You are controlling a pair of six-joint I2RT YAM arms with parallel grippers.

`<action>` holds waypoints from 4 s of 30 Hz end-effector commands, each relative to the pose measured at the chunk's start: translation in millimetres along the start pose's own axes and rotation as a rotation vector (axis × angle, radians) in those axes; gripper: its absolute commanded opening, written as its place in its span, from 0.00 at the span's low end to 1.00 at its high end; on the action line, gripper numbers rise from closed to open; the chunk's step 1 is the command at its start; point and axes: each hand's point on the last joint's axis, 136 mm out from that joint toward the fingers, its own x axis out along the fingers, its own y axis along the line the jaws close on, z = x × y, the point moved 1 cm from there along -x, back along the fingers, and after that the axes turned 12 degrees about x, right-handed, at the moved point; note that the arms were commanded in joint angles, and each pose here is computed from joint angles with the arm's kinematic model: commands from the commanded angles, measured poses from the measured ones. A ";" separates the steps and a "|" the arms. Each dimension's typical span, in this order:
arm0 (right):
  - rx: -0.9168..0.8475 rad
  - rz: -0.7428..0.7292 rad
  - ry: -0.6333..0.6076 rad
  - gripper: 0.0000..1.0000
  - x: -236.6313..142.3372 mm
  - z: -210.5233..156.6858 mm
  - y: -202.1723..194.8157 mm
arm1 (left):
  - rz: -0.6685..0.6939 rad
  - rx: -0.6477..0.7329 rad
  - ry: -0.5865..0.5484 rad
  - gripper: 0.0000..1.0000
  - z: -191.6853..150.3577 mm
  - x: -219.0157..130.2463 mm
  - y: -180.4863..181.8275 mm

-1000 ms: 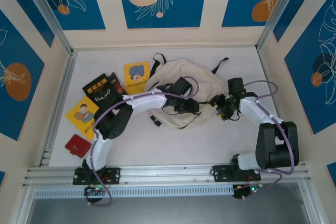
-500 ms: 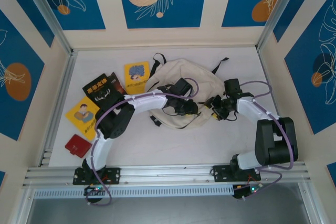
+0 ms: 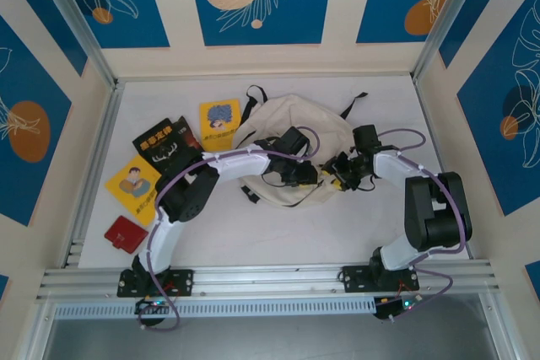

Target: Pack the student bag

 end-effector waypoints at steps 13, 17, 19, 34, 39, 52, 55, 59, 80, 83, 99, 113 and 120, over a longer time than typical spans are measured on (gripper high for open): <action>0.057 -0.123 -0.027 0.43 17.4 15.1 -15.1 | 0.066 0.049 -0.026 0.00 -2.0 -24.9 1.8; 0.081 -0.150 -0.050 0.43 15.5 18.6 -17.9 | 0.102 0.068 0.019 0.00 -14.6 -39.0 3.9; 0.098 -0.174 -0.059 0.45 15.0 19.2 -21.8 | 0.110 0.077 0.029 0.00 -18.9 -45.8 3.4; 0.184 -0.250 -0.112 0.48 13.1 28.8 -32.4 | 0.206 0.119 0.135 0.00 -70.6 -89.5 23.3; 0.200 -0.277 -0.132 0.48 13.3 29.8 -33.9 | 0.268 0.211 0.162 0.00 -84.7 -105.6 35.4; 0.188 -0.238 -0.136 0.48 13.6 32.2 -23.7 | 0.428 0.318 0.133 0.00 -82.4 -139.9 69.5; 0.141 -0.156 -0.124 0.49 3.9 27.0 -5.6 | 0.378 0.330 0.103 0.00 -75.2 -135.8 59.9; 0.079 -0.086 -0.134 0.53 -21.7 12.7 11.5 | 0.262 0.353 0.045 0.00 -65.9 -130.5 35.1; 0.215 0.025 -0.038 0.76 -46.0 -53.2 -36.6 | -0.102 0.498 -0.095 0.00 -26.5 -82.3 -101.5; 0.234 0.037 -0.045 0.76 -48.5 -52.8 -38.5 | -0.083 0.488 -0.077 0.00 -28.7 -75.6 -94.9; 0.294 0.113 0.079 0.67 -28.0 -63.4 -19.8 | -0.030 0.477 -0.059 0.00 -39.2 -75.5 -77.2; 0.302 0.031 -0.029 0.28 -19.5 -45.4 -37.4 | 0.163 0.460 -0.025 0.00 -52.8 -87.7 -26.0; 0.305 -0.029 -0.106 0.24 -21.6 -36.2 -51.0 | 0.274 0.423 -0.023 0.00 -61.2 -109.5 13.1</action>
